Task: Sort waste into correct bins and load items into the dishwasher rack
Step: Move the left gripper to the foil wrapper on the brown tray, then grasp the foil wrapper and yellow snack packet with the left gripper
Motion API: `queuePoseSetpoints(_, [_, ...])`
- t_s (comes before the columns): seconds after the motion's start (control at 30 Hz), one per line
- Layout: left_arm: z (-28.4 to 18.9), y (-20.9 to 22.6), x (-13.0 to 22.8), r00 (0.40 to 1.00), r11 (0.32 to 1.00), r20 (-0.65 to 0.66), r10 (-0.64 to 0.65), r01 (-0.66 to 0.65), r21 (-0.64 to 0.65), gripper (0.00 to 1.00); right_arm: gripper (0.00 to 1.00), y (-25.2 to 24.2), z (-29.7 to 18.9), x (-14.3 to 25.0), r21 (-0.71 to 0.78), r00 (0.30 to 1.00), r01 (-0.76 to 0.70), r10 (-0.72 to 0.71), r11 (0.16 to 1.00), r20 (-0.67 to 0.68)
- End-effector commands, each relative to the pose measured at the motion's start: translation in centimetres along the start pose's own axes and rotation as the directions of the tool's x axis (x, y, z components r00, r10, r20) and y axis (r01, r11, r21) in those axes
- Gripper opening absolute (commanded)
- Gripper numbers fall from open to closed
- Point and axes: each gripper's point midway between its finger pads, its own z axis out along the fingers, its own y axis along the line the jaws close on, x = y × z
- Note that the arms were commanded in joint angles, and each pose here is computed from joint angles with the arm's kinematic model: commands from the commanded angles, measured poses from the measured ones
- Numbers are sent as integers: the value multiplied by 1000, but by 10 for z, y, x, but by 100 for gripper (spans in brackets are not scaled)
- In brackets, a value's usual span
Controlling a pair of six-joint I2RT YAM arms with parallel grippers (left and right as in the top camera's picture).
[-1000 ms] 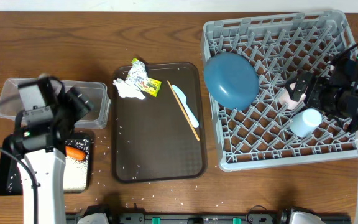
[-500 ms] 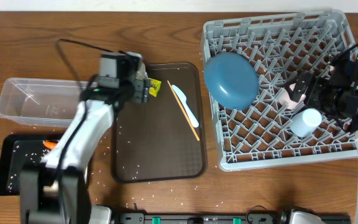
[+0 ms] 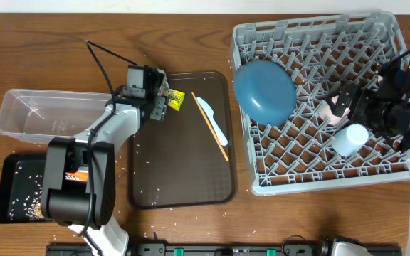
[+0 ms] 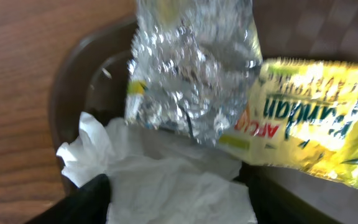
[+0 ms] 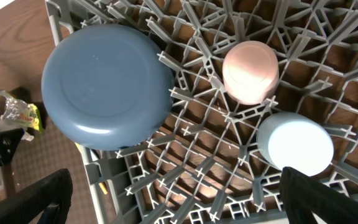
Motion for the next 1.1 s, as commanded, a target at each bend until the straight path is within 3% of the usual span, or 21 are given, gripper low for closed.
queuePoseSetpoints(0.0, [3,4,8,999,1000,-35,13,-14,-14,66,99,6,-1,0,-15,1000,2,-2,1000,1])
queuePoseSetpoints(0.1, [3,3,13,998,1000,-57,15,-16,-11,64,99,6,-1,0,-15,1000,3,-3,1000,2])
queuePoseSetpoints(0.23, [3,0,13,998,1000,-56,17,-17,0,42,99,6,-1,-1,-16,1000,4,-4,1000,5])
queuePoseSetpoints(0.33, [1,-4,13,998,1000,-59,23,-23,5,14,99,6,-1,0,-14,1000,2,-2,1000,1])
queuePoseSetpoints(0.4, [-6,-10,8,998,999,-43,36,-36,11,6,99,6,-1,0,-15,1000,2,-2,1000,0])
queuePoseSetpoints(0.7, [-81,-24,-33,991,998,119,58,-58,4,6,99,6,-1,1,-13,1000,1,-1,1000,-5])
queuePoseSetpoints(0.87, [-131,40,-34,980,957,178,-88,133,-259,6,99,6,-1,1,-14,1000,1,-1,1000,-4])
queuePoseSetpoints(1.07, [-139,90,-12,946,893,180,-270,316,-321,6,99,6,-1,0,-15,1000,2,-2,1000,0])
